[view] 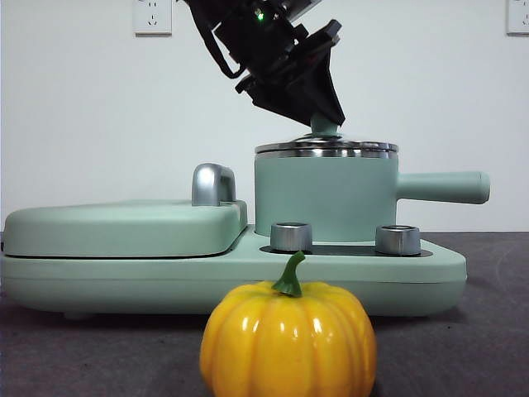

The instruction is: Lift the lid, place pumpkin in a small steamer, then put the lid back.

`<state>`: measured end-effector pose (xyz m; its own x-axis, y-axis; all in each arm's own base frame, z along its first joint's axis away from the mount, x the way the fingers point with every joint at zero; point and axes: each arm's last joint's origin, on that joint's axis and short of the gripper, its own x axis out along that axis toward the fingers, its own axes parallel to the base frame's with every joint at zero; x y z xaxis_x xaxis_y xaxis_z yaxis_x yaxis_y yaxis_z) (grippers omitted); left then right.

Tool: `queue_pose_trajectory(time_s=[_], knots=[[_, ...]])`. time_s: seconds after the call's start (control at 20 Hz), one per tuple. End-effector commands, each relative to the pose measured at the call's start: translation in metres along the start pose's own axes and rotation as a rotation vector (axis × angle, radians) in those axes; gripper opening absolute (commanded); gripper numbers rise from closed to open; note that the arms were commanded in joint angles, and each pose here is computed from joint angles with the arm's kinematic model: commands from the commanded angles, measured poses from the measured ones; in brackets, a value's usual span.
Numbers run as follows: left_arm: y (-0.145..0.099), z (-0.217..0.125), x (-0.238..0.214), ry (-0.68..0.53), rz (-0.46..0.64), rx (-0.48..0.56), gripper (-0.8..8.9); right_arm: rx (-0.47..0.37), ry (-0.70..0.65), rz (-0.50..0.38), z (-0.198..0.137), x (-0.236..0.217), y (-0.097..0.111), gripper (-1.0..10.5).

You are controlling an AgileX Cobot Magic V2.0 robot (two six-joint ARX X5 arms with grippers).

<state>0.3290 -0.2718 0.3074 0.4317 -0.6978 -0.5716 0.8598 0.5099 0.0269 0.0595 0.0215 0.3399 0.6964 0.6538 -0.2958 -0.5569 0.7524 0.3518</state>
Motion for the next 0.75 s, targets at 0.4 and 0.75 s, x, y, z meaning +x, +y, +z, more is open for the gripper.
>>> queue_pose_trajectory(time_s=[0.4,0.75], knots=[[0.006,0.040,-0.041,-0.049,0.024,-0.012,1.19,0.111,0.096,0.151,0.009,0.017,-0.005,4.9],[0.042,0.034,-0.091,-0.054,0.132,-0.079,1.19,0.197,0.317,0.235,0.012,0.075,-0.005,4.9]])
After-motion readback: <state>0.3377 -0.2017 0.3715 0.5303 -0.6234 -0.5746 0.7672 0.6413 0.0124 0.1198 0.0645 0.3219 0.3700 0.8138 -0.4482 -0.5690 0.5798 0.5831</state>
